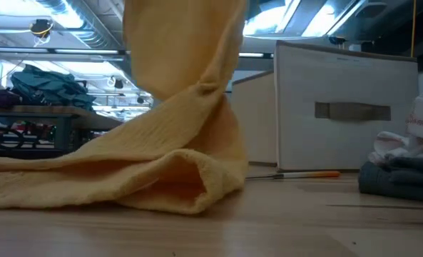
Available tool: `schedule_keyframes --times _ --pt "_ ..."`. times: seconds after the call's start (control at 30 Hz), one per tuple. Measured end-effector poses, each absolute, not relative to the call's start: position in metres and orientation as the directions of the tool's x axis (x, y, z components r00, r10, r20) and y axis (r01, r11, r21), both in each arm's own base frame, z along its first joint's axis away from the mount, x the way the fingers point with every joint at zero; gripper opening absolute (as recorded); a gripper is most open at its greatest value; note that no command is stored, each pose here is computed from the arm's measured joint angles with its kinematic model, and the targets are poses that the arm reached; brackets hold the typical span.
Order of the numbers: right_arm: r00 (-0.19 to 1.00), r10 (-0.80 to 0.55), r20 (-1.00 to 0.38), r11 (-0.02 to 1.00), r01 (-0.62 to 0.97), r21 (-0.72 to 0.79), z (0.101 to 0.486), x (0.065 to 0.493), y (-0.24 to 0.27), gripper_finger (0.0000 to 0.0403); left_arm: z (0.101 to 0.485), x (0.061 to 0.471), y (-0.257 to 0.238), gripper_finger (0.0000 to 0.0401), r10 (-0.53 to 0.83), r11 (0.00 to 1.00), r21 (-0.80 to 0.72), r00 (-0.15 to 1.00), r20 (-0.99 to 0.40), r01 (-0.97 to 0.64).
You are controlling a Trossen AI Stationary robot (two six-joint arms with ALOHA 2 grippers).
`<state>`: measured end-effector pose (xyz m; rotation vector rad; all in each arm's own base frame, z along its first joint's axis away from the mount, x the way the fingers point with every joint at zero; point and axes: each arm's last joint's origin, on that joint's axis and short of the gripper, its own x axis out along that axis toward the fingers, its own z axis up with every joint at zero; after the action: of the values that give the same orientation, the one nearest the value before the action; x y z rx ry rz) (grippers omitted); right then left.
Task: Fold towel
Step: Fold the orange kitchen towel
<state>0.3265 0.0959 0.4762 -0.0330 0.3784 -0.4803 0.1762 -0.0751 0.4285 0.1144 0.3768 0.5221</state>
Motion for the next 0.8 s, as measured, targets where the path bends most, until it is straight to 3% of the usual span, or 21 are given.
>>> schedule_keyframes --times 0.27,0.53,0.8 --pt "0.829 -0.203 -0.520 0.976 0.216 -0.036 0.462 0.320 0.115 0.0010 0.388 0.198 -0.093 0.0002 0.347 0.932 0.090 0.789 -0.507 -0.352" --pt "0.774 -0.187 -0.606 0.974 0.225 -0.012 0.452 0.310 0.126 0.0010 0.325 0.223 -0.108 0.0003 0.400 0.912 0.189 0.689 -0.604 -0.364" --pt "0.772 -0.133 -0.622 0.977 0.207 0.048 0.451 0.310 0.129 0.0010 0.289 0.250 -0.123 0.0012 0.402 0.914 0.211 0.690 -0.602 -0.347"
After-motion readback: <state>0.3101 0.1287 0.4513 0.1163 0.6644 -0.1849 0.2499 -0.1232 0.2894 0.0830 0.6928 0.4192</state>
